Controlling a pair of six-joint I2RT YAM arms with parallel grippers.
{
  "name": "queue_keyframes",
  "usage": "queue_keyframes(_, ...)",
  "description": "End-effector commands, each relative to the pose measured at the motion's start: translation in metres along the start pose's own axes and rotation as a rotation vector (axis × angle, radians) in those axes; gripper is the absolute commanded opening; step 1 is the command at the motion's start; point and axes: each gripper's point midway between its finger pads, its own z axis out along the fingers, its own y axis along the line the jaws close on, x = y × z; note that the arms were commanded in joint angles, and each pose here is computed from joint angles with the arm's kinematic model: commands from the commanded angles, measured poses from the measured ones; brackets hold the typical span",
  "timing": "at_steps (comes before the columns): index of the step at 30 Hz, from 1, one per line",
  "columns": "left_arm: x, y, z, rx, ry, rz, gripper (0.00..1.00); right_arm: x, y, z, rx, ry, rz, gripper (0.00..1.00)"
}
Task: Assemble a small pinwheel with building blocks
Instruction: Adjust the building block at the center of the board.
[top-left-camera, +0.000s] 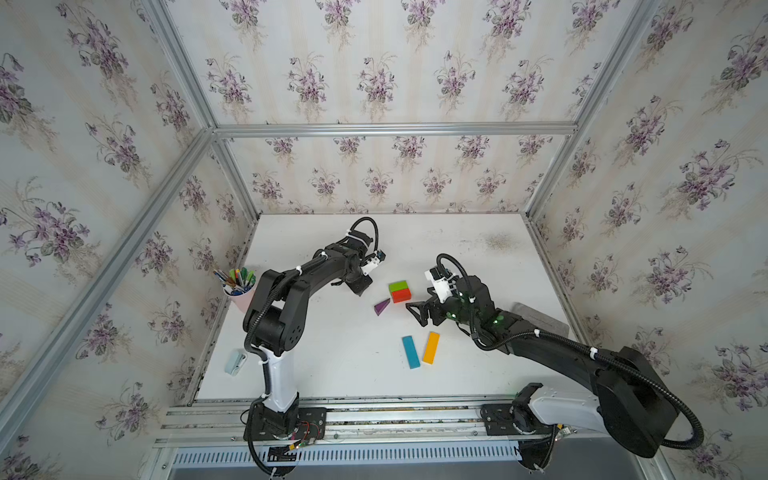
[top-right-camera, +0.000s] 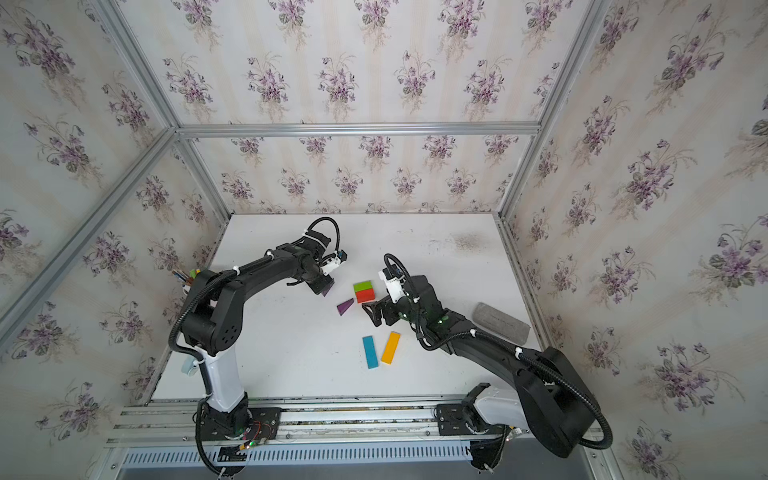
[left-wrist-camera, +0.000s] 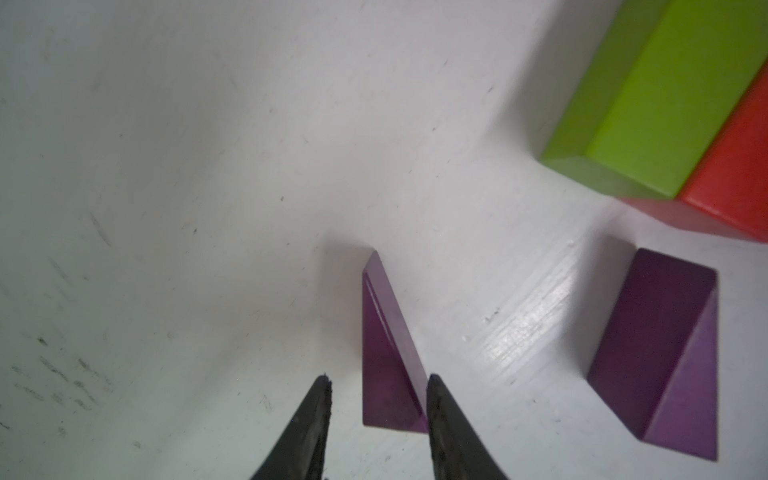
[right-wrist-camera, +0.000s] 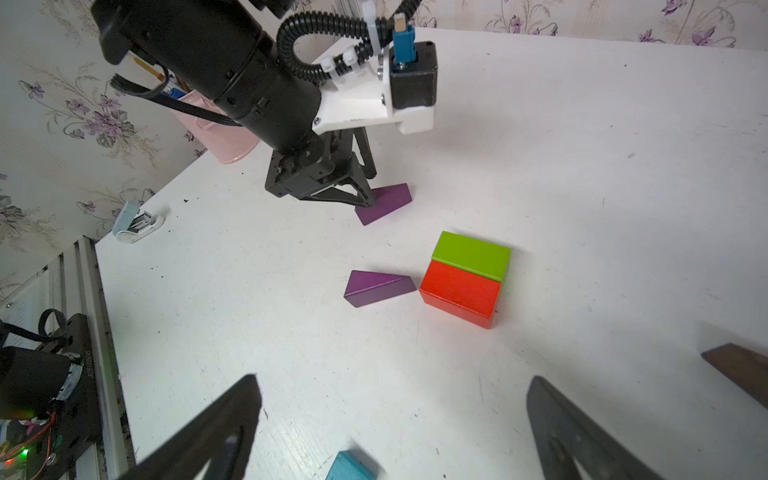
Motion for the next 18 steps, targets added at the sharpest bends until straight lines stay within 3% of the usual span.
queue_keyframes(1,-0.0033,0.0003,-0.0010,-0.002,-0.004,-0.009,0.39,-0.0068,0.0014,0.0004,-0.006,-0.023,-0.022,1.00)
queue_keyframes(18,-0.0024,-0.0020,0.0064,-0.018,0.029,0.023,0.34,-0.0087,0.0024,-0.0014,-0.008,-0.029,-0.023,1.00)
